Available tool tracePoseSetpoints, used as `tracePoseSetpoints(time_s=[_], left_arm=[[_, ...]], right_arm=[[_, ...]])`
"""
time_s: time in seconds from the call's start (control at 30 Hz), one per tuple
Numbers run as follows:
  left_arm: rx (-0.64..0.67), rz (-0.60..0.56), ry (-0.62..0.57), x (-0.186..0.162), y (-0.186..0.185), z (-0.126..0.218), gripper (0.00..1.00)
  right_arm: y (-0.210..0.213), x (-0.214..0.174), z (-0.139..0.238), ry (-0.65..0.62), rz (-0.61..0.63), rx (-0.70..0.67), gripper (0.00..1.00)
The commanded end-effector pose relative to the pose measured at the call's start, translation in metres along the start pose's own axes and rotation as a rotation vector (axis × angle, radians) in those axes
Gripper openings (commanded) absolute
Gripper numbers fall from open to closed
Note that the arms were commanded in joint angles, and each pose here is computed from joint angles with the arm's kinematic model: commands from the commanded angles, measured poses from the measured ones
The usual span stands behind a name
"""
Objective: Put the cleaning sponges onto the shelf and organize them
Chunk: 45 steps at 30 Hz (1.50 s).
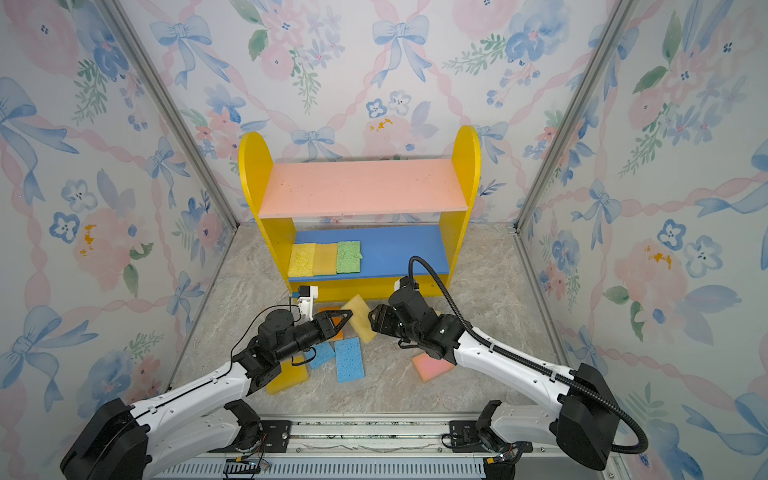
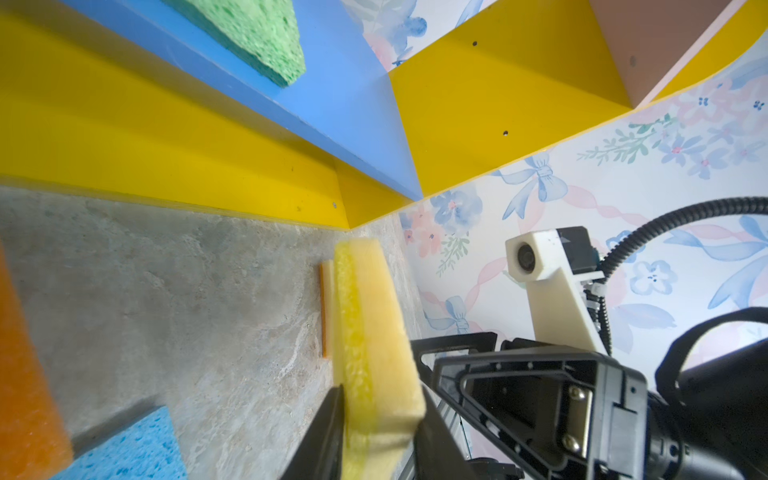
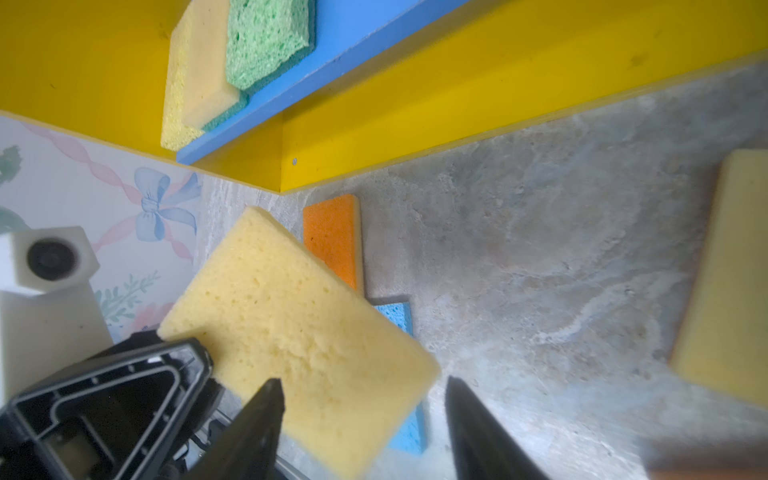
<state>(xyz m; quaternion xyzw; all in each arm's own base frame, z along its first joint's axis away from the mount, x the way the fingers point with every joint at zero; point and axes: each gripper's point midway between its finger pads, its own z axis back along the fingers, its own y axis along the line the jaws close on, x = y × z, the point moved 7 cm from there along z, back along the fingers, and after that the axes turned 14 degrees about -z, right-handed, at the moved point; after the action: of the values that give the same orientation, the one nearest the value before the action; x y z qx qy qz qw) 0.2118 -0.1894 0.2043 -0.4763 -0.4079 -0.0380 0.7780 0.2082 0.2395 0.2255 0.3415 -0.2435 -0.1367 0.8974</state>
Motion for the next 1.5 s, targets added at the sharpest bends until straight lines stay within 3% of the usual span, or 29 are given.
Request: tracePoseSetpoints(time_s=[0.0,0.07,0.13,0.27,0.4,0.67,0.93,1.1,1.3,1.47], left_arm=[[-0.023,-0.111,0.082,0.012,-0.004,-0.005,0.28],[0.004,-0.174,0.156,0.015,-0.001,-0.007,0.24],[0.034,-0.225,0.213,0.019,0.000,-0.007,0.16],[-0.011,-0.268,0.235,0.032,-0.007,-0.005,0.12],[-0.042,-0.211,0.261,0.033,-0.004,-0.005,0.10],[-0.084,-0.172,0.196,0.060,-0.025,-0.002,0.07],[-0.245,-0.110,0.104,0.080,-0.051,0.008,0.06],[-0.275,-0.107,0.087,0.086,-0.058,0.010,0.06],[-0.275,-0.096,0.080,0.085,-0.056,0.010,0.06],[-0.266,-0.091,0.073,0.084,-0.052,0.010,0.06]], right_arm=[[-0.001,0.016,0.029,-0.047,0.163,-0.030,0.86],[-0.007,0.024,0.039,-0.038,0.205,-0.038,0.99],[-0.013,0.032,0.048,-0.014,0.220,-0.013,0.97],[-0.009,0.034,0.058,0.079,0.269,0.104,0.97],[0.010,0.021,0.059,0.198,0.318,0.264,0.97],[0.021,0.016,0.060,0.196,0.349,0.266,0.97],[0.038,0.008,0.061,0.255,0.352,0.418,0.97],[0.037,0.008,0.058,0.296,0.324,0.460,1.00],[0.038,0.008,0.053,0.295,0.277,0.519,0.90],[0.035,0.007,0.045,0.305,0.251,0.512,0.76]])
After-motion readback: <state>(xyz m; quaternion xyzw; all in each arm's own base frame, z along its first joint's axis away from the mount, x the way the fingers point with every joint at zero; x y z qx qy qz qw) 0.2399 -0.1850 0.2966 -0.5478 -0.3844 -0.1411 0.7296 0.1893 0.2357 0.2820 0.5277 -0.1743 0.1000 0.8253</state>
